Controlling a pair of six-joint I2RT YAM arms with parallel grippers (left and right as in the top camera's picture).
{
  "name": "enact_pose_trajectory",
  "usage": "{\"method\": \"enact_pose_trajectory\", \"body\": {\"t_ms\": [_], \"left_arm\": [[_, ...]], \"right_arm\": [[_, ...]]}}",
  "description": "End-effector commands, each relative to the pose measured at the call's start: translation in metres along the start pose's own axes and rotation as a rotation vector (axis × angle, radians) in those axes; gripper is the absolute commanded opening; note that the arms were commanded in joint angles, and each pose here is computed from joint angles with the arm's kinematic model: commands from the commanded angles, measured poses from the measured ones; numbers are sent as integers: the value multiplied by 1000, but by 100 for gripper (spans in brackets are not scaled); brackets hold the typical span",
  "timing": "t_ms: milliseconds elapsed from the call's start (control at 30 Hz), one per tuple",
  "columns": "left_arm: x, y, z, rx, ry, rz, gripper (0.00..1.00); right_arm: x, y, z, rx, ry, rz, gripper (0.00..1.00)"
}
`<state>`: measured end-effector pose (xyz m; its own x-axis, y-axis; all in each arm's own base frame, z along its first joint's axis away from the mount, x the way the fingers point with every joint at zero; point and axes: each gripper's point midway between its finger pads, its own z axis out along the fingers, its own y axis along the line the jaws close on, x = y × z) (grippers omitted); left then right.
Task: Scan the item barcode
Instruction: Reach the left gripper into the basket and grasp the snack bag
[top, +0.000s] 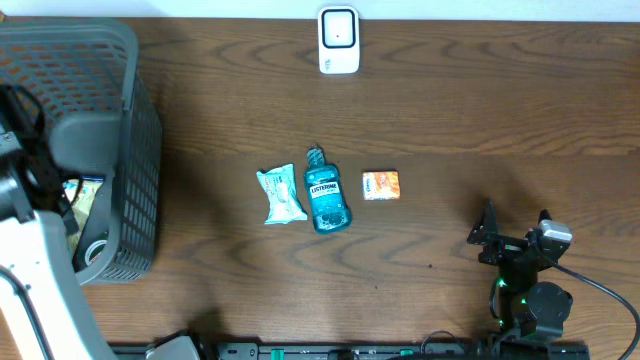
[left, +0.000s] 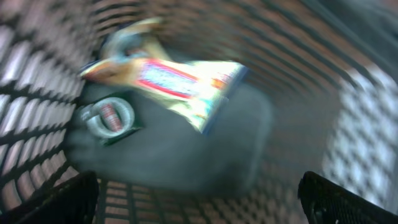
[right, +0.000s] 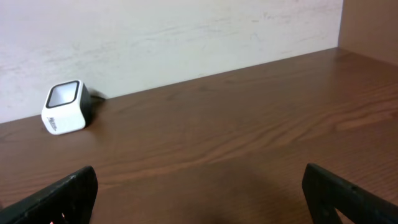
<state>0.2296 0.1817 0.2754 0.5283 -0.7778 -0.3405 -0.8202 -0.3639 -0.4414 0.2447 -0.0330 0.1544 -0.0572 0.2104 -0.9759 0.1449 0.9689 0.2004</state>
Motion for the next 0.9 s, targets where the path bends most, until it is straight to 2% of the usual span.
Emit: {"method": "enact_pose_trajectory", "body": {"t_ms": [0,167,467,867], "left_arm": [[-4,11,26,-112,-39,-305,98],[2,15,57,-221,-63,-315,98],[3,36,108,-415,-157,-557,99],[-1,62,160,-598,-213,-559,99]], "right_arm": [[1,1,0,-2,3,7,99],[1,1,0,-2,3,7,99],[1,1,0,-2,3,7,99],[1,1,0,-2,3,7,99]]}}
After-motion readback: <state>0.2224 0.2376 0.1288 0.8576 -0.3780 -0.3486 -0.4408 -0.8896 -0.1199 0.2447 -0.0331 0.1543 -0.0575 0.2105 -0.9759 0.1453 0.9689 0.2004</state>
